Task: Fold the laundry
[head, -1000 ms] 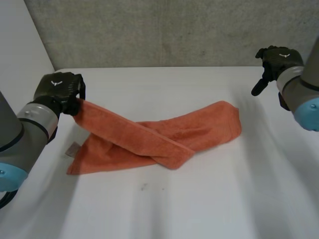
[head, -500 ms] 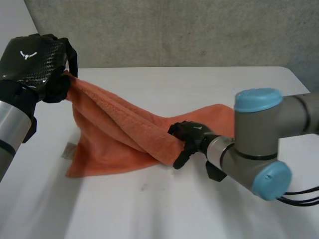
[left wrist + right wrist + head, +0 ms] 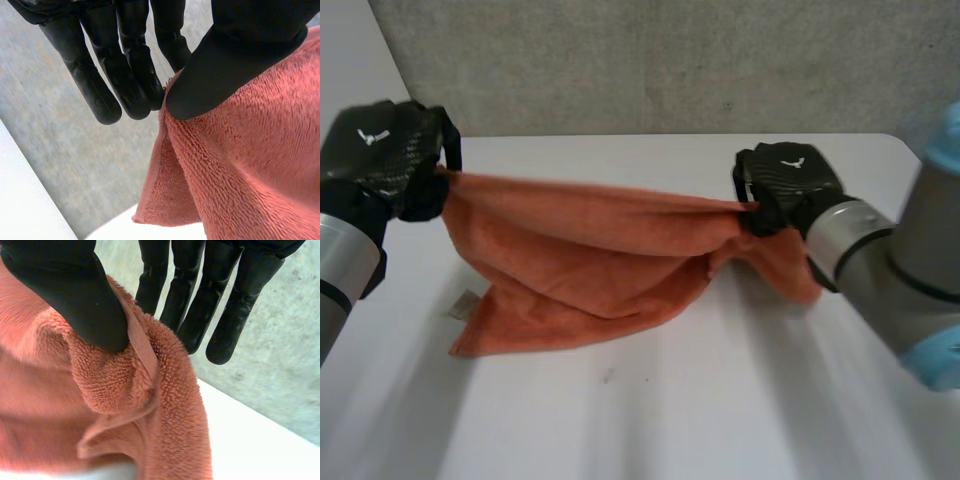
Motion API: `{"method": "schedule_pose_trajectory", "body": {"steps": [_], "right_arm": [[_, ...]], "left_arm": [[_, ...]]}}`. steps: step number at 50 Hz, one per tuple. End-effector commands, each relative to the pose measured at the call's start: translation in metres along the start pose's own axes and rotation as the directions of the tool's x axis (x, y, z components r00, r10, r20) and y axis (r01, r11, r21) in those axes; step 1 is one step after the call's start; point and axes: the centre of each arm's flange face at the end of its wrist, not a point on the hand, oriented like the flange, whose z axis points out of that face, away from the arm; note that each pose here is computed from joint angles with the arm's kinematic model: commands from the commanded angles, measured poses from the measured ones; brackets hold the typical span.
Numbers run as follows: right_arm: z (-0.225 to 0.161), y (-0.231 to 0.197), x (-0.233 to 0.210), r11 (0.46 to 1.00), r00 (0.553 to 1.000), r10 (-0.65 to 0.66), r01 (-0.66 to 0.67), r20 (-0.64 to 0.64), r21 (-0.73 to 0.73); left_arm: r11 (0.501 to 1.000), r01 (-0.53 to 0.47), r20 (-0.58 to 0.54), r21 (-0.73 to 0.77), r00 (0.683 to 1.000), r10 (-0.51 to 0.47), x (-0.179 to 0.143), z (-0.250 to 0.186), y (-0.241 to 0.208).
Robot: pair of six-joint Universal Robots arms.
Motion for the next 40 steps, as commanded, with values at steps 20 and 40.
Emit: {"method": "schedule_pose_trajectory", "body": {"steps": [20, 40], "right_arm": [[0.076, -0.088, 0.045, 0.85, 0.844, -0.405, 0.489, -0.351, 0.195], [0.043, -0.08, 0.031, 0.85, 0.864, -0.459, 0.495, -0.208, 0.181]], "left_arm": [[0.994, 0.004, -0.019, 0.112, 1.0, -0.002, 0.014, 0.122, 0.019], [0.904, -0.012, 0.101, 0.428, 0.994, -0.035, 0.006, 0.1, -0.026]]}}
